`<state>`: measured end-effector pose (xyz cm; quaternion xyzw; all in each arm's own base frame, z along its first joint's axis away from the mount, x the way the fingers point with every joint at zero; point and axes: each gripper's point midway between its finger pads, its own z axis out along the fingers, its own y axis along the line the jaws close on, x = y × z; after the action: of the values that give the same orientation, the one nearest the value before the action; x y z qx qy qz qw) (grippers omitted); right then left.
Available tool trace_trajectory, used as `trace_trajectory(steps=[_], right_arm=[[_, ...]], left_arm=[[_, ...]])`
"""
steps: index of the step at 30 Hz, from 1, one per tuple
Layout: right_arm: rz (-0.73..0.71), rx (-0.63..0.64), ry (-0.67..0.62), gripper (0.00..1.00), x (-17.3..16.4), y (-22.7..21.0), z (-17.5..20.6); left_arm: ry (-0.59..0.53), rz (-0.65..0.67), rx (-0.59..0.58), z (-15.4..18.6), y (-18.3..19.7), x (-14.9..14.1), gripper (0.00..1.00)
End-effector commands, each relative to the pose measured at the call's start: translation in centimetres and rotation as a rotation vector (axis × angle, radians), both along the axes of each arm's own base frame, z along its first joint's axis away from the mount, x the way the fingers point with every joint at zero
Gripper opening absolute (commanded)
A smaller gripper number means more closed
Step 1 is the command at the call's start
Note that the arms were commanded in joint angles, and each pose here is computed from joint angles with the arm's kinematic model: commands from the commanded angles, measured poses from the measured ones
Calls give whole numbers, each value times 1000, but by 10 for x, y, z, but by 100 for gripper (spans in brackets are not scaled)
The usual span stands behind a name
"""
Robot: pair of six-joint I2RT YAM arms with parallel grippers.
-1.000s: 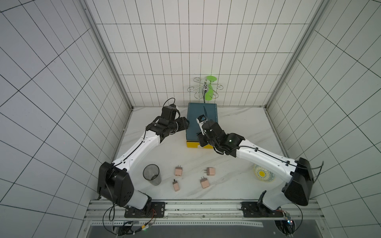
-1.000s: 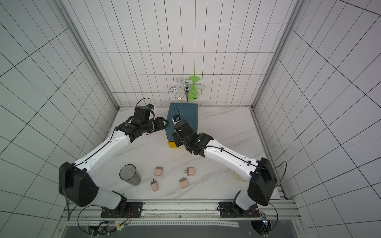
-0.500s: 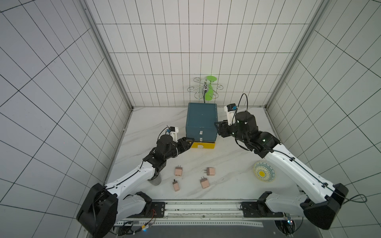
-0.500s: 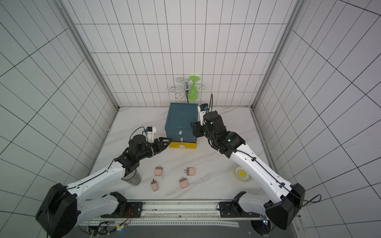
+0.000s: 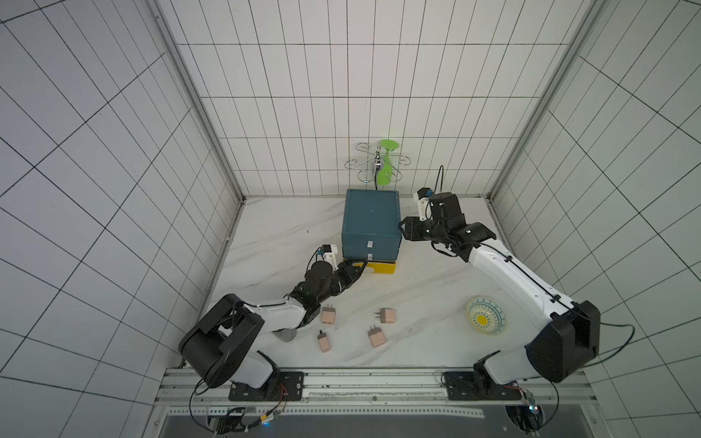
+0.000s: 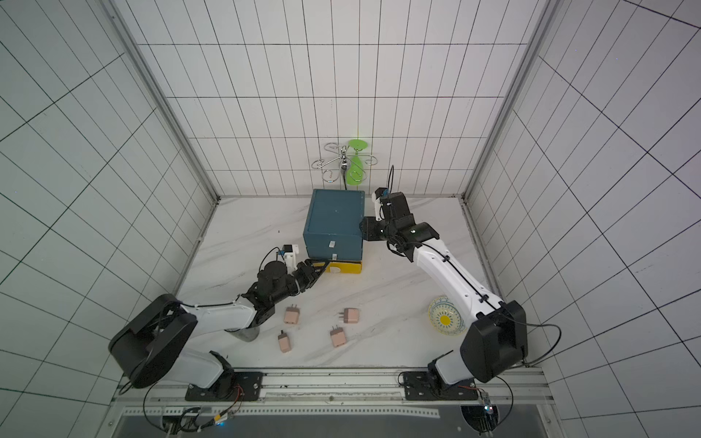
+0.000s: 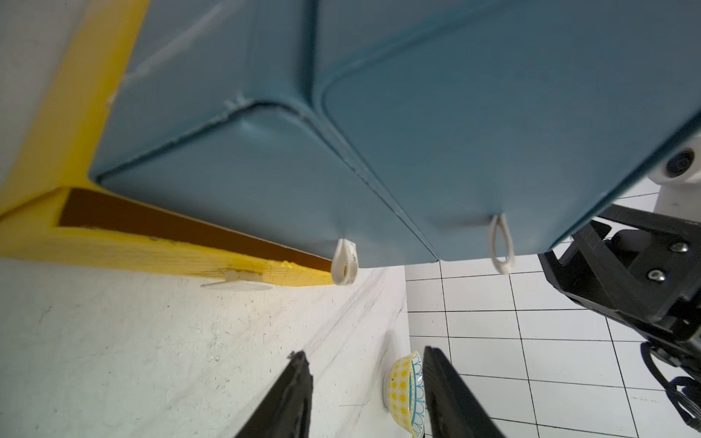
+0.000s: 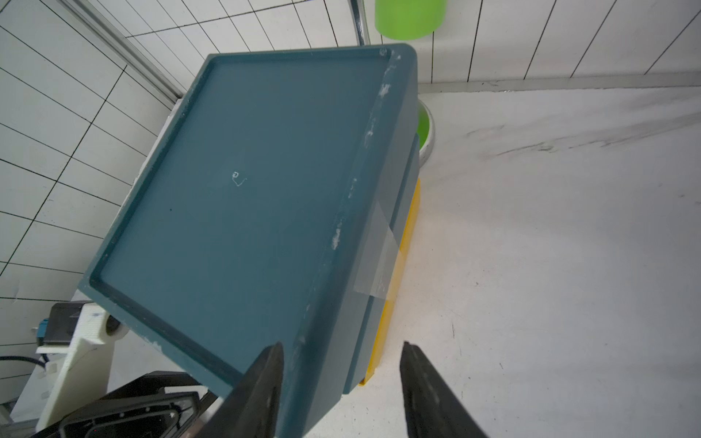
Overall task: Place the plugs into the drawer by color
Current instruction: Open the drawer in the storage box.
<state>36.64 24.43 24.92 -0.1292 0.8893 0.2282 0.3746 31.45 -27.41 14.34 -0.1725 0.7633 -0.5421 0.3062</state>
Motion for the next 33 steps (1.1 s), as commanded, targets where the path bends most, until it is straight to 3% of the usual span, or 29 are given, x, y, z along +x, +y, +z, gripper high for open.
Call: trace_trajectory(steps=[1,5,8,18,22,25,33], right_arm=[[41,48,-21,53,4,8,19],[40,67,-16,53,7,12,12],[52,65,5,53,10,16,3],[78,47,35,52,9,14,-13],[98,47,39,52,11,14,-15],[91,52,39,52,12,11,-16],[115,56,74,52,16,18,-30]], left_arm=[[-69,14,-108,19,-7,4,49],[-51,24,-111,2,-12,11,48],[-111,21,-151,5,-17,14,47],[-117,57,-99,-12,-19,32,49],[-130,66,-78,-12,-19,40,41],[-126,57,-81,-17,-20,44,26],[-156,27,-71,-10,-28,42,23]])
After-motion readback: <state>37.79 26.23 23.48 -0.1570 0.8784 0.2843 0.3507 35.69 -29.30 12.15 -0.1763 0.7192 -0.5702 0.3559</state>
